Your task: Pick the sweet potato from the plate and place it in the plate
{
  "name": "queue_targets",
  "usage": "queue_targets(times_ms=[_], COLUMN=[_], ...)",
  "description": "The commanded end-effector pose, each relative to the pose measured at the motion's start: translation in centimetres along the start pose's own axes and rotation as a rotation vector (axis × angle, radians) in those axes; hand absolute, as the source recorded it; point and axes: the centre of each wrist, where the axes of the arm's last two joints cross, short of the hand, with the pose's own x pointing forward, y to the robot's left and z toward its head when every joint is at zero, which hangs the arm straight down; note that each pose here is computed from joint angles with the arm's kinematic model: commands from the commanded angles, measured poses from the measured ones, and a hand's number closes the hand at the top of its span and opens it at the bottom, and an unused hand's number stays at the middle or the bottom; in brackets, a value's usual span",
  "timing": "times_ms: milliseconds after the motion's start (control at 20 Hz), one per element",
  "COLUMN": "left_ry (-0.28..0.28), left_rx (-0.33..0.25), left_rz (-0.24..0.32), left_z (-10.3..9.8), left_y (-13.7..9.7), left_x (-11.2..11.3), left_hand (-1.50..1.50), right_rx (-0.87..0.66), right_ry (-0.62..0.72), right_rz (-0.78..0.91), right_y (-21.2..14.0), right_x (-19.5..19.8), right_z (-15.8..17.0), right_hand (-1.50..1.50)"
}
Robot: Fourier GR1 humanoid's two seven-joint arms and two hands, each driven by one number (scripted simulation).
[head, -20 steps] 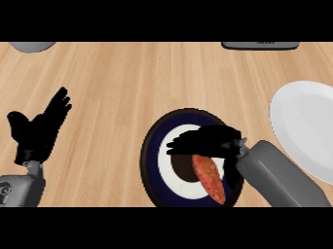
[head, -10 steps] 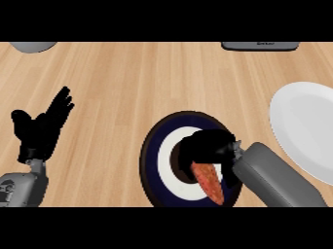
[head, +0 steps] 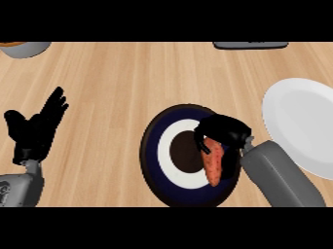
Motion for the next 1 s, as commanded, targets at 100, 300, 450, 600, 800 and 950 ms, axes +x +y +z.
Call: queue_targets(times_ms=[100, 300, 450, 600, 800, 950], left_ry=[0.004, 0.009, -0.008, 0.001, -0.004, -0.001], left_rx=[0.03, 0.004, -0.011, -0.013, -0.033, -0.009], left_rz=[-0.004, 0.002, -0.012, -0.009, 0.005, -0.009], left_z=[0.4, 0.1, -0.1, 0.3, 0.9, -0.6], left_y=[0.7, 0.4, -0.2, -0.4, 0.0, -0.7], left_x=[-0.5, -0.4, 0.4, -0.3, -1.1, -0.6], left_hand=[0.0, 0.0, 0.0, 0.0, 0.0, 0.0], right_rx=[-0.387, -0.712, -0.99, -1.197, -1.356, -1.409], right_ry=[0.596, 0.82, 0.878, 0.999, 1.152, 1.214], right_rz=[-0.219, -0.112, 0.001, 0.117, 0.144, 0.051], right_y=[-0.9, -5.7, -8.6, -10.3, -11.4, -11.4], right_x=[-4.0, -1.3, 1.3, 1.7, 3.0, 4.3], right_z=[2.2, 0.8, 0.1, 1.1, 0.4, 1.3], right_hand=[1.5, 1.5, 1.5, 1.5, 1.5, 1.5])
